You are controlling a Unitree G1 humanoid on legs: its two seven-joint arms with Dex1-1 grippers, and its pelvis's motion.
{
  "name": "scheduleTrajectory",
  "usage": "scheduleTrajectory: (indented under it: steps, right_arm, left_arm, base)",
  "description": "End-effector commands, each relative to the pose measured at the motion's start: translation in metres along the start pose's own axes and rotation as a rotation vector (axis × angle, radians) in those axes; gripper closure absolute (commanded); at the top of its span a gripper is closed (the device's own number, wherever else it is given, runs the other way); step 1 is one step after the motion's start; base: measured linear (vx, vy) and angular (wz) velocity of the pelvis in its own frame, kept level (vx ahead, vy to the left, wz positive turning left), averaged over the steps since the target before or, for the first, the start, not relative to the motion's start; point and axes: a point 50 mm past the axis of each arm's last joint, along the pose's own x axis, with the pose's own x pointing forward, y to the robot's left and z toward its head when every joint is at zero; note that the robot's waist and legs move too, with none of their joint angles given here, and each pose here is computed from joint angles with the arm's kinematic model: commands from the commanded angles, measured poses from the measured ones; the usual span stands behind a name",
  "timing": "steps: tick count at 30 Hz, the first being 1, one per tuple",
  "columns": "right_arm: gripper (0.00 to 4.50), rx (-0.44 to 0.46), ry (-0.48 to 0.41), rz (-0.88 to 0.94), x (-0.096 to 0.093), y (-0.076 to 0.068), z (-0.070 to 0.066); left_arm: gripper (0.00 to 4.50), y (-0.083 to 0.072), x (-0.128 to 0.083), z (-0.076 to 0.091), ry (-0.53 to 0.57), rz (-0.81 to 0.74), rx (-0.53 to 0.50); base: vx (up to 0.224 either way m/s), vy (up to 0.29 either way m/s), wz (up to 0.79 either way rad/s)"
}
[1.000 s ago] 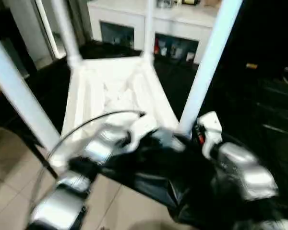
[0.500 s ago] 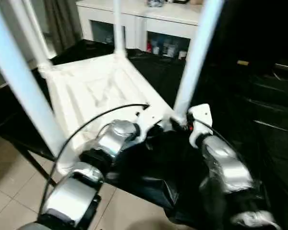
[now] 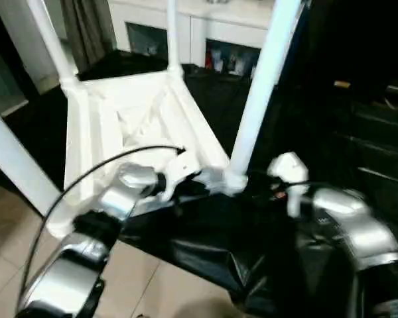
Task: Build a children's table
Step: Rotate leg to tighten
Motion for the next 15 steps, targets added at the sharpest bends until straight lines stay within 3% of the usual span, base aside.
scheduleTrajectory:
  steps: [1,7,15]
  right_arm:
    - [0.86,-0.018,0.010,0.027,-0.004,0.002,0.002]
    - [0.86,-0.019,0.022,0.036,-0.008,0.002,0.000]
    - [0.86,0.013,0.012,0.132,0.009,0.022,-0.004]
  left_arm:
    - [4.50,-0.009,0.007,0.007,-0.039,-0.085,0.035]
    - [4.50,-0.017,0.003,0.008,-0.064,-0.149,0.047]
    - [4.50,-0.021,0.007,0.015,-0.083,-0.189,0.067]
  base:
    - [0.000,0.000,0.00]
    - [0.000,0.000,0.00]
    - [0.000,0.000,0.00]
